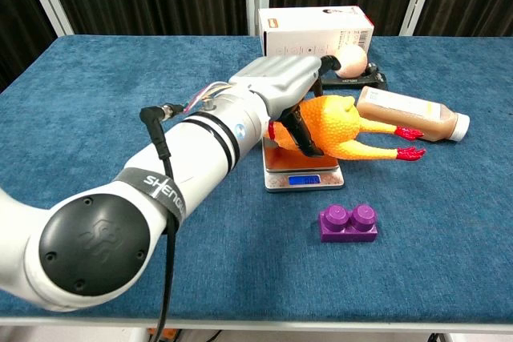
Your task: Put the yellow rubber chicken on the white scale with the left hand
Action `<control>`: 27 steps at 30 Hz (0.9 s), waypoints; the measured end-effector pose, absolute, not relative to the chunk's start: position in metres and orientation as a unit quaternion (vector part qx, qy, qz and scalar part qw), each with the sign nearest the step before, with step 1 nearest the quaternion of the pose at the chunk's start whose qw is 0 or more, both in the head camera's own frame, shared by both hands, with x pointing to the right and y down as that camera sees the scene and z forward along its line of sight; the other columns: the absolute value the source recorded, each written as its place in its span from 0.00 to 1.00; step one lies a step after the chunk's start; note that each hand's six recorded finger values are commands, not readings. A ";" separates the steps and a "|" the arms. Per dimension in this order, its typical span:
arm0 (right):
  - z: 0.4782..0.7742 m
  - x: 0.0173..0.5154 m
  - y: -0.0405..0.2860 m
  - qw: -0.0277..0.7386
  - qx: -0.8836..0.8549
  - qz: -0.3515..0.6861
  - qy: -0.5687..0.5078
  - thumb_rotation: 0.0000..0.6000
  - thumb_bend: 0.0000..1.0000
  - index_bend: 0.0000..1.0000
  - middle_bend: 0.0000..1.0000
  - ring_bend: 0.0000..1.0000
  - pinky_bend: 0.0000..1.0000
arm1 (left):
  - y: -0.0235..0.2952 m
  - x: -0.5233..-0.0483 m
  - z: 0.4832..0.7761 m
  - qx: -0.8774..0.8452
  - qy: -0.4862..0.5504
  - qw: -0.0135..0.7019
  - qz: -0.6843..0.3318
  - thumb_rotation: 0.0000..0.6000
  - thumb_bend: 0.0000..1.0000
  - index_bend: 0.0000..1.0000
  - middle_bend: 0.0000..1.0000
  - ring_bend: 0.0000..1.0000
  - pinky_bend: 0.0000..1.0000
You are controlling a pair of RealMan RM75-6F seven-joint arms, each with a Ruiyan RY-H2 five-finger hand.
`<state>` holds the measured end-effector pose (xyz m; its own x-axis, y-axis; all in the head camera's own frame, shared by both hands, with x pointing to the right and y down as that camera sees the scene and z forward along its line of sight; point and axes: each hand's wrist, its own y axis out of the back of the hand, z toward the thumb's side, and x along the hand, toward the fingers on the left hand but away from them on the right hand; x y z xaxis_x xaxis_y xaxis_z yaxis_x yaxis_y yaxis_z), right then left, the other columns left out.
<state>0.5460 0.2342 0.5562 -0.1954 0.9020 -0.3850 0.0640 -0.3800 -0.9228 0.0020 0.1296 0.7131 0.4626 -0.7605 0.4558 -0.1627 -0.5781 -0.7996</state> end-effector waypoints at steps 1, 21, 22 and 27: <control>0.556 0.546 0.234 0.333 -0.540 0.631 -0.446 1.00 0.22 0.00 0.00 0.00 0.00 | 0.130 0.002 0.712 -0.781 0.297 0.350 -0.424 1.00 0.19 0.05 0.21 0.22 0.47; 0.555 0.534 0.234 0.340 -0.544 0.630 -0.438 1.00 0.22 0.00 0.00 0.00 0.00 | 0.127 -0.016 0.694 -0.787 0.311 0.345 -0.407 1.00 0.14 0.01 0.07 0.00 0.05; 0.555 0.534 0.233 0.340 -0.544 0.630 -0.438 1.00 0.22 0.00 0.00 0.00 0.00 | 0.126 -0.020 0.692 -0.785 0.313 0.346 -0.408 1.00 0.14 0.01 0.07 0.00 0.04; 0.555 0.530 0.232 0.344 -0.547 0.626 -0.437 1.00 0.22 0.00 0.00 0.00 0.00 | 0.117 -0.046 0.678 -0.769 0.324 0.364 -0.414 1.00 0.14 0.01 0.07 0.00 0.00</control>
